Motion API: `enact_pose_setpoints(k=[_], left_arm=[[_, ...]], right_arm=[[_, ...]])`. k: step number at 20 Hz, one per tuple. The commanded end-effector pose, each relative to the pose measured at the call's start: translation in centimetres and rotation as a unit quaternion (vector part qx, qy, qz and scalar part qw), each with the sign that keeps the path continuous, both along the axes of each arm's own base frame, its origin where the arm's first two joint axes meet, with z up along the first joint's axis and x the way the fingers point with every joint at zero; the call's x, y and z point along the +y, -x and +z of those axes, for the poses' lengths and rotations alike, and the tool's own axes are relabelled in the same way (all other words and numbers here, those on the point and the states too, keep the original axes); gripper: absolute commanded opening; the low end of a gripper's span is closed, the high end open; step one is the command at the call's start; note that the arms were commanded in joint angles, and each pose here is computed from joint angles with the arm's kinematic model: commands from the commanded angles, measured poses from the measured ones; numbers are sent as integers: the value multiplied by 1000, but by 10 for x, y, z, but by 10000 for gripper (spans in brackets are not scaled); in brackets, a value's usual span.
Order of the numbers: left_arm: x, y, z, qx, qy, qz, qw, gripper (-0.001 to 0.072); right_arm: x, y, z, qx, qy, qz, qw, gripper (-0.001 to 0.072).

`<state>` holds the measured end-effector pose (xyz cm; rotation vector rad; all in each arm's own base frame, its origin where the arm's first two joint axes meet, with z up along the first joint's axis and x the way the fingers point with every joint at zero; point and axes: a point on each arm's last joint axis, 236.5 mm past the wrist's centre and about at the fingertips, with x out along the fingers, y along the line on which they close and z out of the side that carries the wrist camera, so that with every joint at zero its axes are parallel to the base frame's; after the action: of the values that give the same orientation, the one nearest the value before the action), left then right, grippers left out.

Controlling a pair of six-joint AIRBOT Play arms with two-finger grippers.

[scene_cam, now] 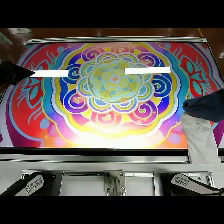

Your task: Fold the shirts.

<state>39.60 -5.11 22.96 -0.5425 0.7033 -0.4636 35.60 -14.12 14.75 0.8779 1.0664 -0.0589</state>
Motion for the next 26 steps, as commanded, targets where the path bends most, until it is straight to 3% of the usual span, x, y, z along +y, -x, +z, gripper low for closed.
enact_pose_setpoints(k=[1, 8, 13, 20, 21, 23, 26], left_arm=[[0, 0, 0, -4, -5, -3, 1000, 54], [0, 0, 0, -4, -5, -3, 1000, 54], [0, 0, 0, -4, -5, -3, 1000, 54], [0, 0, 0, -4, -5, -3, 1000, 55], [0, 0, 0, -4, -4, -3, 1000, 54], [0, 0, 0, -4, -3, -3, 1000, 55], [-1, 0, 2, -5, 1, -4, 1000, 54]], right_arm=[[-9, 45, -16, 87, 9, 2, 996, 54], [-49, 133, -47, 265, 113, -28, 957, 54], [-43, 199, -106, 376, 125, -2, 918, 54], [-56, 220, -148, 412, 158, -17, 897, 56], [-59, 220, -150, 410, 164, -17, 897, 132], [-63, 220, -150, 408, 174, -10, 896, 704], [-89, 225, -129, 416, 225, -4, 881, 704]])
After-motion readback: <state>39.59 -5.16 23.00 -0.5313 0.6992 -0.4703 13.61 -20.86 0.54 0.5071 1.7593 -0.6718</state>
